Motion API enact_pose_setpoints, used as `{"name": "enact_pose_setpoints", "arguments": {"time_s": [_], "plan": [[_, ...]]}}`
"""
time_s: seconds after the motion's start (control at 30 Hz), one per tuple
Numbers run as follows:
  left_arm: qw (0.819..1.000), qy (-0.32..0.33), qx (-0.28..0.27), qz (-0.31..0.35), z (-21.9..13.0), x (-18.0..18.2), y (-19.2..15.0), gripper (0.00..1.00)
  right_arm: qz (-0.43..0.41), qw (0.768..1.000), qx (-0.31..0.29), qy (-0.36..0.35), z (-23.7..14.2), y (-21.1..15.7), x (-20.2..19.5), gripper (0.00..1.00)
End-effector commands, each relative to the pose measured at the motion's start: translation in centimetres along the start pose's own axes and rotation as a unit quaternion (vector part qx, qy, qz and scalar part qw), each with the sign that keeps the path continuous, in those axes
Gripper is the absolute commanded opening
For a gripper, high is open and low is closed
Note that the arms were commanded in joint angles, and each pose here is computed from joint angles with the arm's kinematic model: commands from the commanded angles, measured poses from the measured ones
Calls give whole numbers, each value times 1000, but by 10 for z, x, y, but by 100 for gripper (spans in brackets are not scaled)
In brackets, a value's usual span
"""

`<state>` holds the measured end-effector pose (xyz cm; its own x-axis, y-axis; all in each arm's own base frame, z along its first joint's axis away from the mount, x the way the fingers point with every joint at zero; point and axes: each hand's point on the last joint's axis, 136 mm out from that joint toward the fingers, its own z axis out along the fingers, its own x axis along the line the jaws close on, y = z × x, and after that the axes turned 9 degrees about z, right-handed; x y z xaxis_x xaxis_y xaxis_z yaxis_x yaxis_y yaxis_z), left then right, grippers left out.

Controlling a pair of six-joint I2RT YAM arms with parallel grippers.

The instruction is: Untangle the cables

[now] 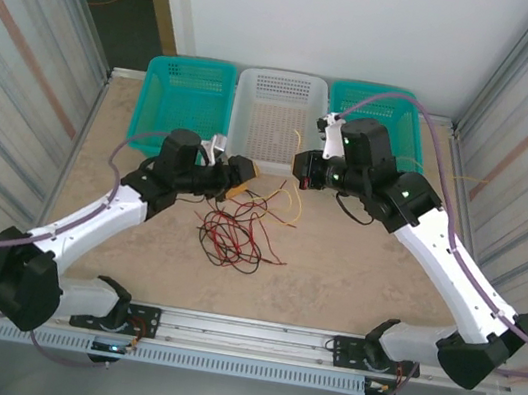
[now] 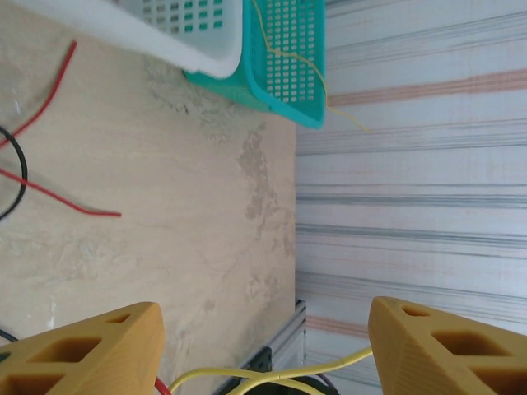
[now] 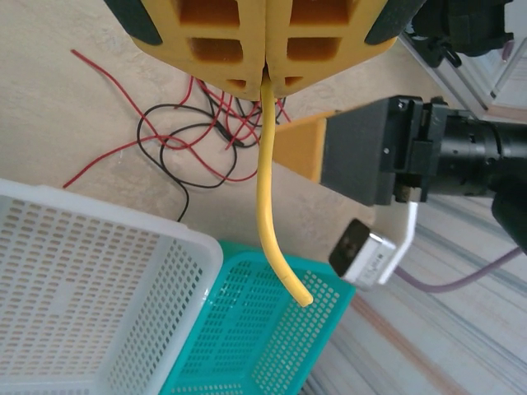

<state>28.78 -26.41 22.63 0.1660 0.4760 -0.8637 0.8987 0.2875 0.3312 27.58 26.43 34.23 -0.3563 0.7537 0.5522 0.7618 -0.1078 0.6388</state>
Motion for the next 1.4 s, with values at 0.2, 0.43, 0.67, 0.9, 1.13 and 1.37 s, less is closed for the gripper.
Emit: {"name": "enact_pose_setpoints", "arguments": {"time_s": [0.2, 0.43, 0.67, 0.9, 1.13, 1.37], "plan": [[999, -10, 32, -41, 8, 6, -20, 62, -16, 1000, -14, 15, 10, 10, 10, 0], [997, -16, 46, -52, 11, 5, -24, 55, -12, 1000, -17, 3, 14, 11, 5, 0], [993, -19, 50, -105, 11, 20, -36, 56, 2, 1000, -27, -14, 14, 15, -6, 0], [991, -29, 42, -123, 15, 18, -29, 47, 7, 1000, -22, -6, 16, 12, -5, 0], [989, -45, 43, -131, 23, 10, -21, 33, 13, 1000, -15, -6, 18, 5, -8, 0], [985, 5, -16, -169, -8, 45, 1, 0, 24, 999, -15, -28, 14, -3, -28, 0]]}}
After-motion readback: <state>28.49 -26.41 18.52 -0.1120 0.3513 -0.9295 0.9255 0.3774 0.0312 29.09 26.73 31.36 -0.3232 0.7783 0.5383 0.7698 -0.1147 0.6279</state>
